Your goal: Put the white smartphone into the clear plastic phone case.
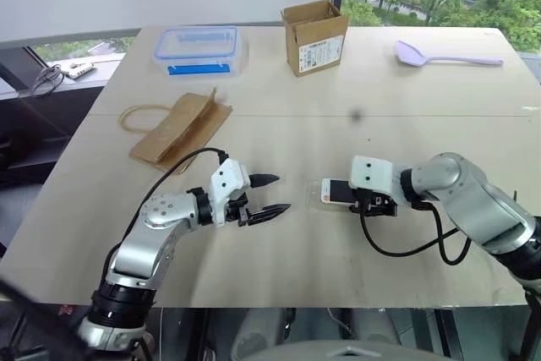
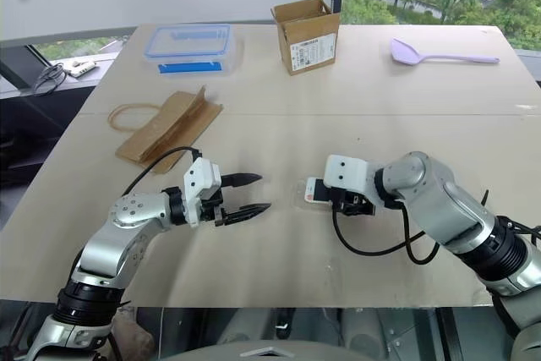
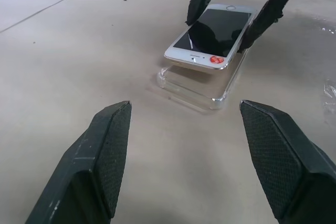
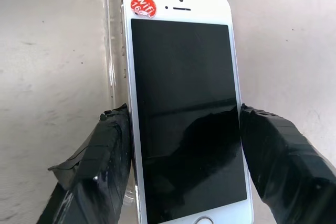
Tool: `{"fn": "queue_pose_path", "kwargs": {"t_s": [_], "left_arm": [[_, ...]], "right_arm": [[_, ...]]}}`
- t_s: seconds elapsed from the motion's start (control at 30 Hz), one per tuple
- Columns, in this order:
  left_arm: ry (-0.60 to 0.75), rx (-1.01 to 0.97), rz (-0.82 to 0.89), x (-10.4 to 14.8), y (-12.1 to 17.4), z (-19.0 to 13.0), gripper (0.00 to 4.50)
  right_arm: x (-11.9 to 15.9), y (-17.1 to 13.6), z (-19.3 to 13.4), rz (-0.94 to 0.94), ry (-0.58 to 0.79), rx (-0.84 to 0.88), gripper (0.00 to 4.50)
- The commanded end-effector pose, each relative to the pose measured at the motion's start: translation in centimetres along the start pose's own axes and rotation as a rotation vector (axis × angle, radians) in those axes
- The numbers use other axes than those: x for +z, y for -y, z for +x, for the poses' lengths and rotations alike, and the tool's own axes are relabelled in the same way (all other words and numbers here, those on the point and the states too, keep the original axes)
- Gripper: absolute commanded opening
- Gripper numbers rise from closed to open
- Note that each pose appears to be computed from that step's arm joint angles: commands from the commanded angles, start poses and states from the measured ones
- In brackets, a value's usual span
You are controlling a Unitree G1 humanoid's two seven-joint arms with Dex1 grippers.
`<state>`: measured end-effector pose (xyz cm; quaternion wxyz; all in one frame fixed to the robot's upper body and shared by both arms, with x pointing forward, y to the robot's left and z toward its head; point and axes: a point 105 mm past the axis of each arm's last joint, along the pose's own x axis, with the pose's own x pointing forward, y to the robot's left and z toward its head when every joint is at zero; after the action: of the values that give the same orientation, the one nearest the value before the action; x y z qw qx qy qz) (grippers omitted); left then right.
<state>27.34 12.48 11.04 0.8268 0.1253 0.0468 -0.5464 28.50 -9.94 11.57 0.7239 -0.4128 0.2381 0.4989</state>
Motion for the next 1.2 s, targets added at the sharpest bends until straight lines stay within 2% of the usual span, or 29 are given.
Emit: {"fn": "queue_pose_path", "kwargs": {"t_s": [0.03,0.57,0.9,1.2], "left_arm": [[0.002,-0.007,0.028,0.2,0.0,-0.2,3.36],[-0.017,-0.021,0.028,-0.1,0.3,0.0,3.36],[-0.027,-0.025,0.023,-1.1,0.5,0.5,3.36],[-0.03,-0.02,0.021,-2.5,0.2,0.5,3.36]], "right_arm": [[0.6,-0.5,-0.3,-0.043,0.013,0.007,2.68],[2.0,-1.0,-2.3,-0.082,0.06,-0.009,2.68],[0.7,-0.7,-1.3,-0.049,-0.012,-0.026,2.68],[1.6,-2.0,-1.0,-0.039,0.028,0.05,2.68]]}}
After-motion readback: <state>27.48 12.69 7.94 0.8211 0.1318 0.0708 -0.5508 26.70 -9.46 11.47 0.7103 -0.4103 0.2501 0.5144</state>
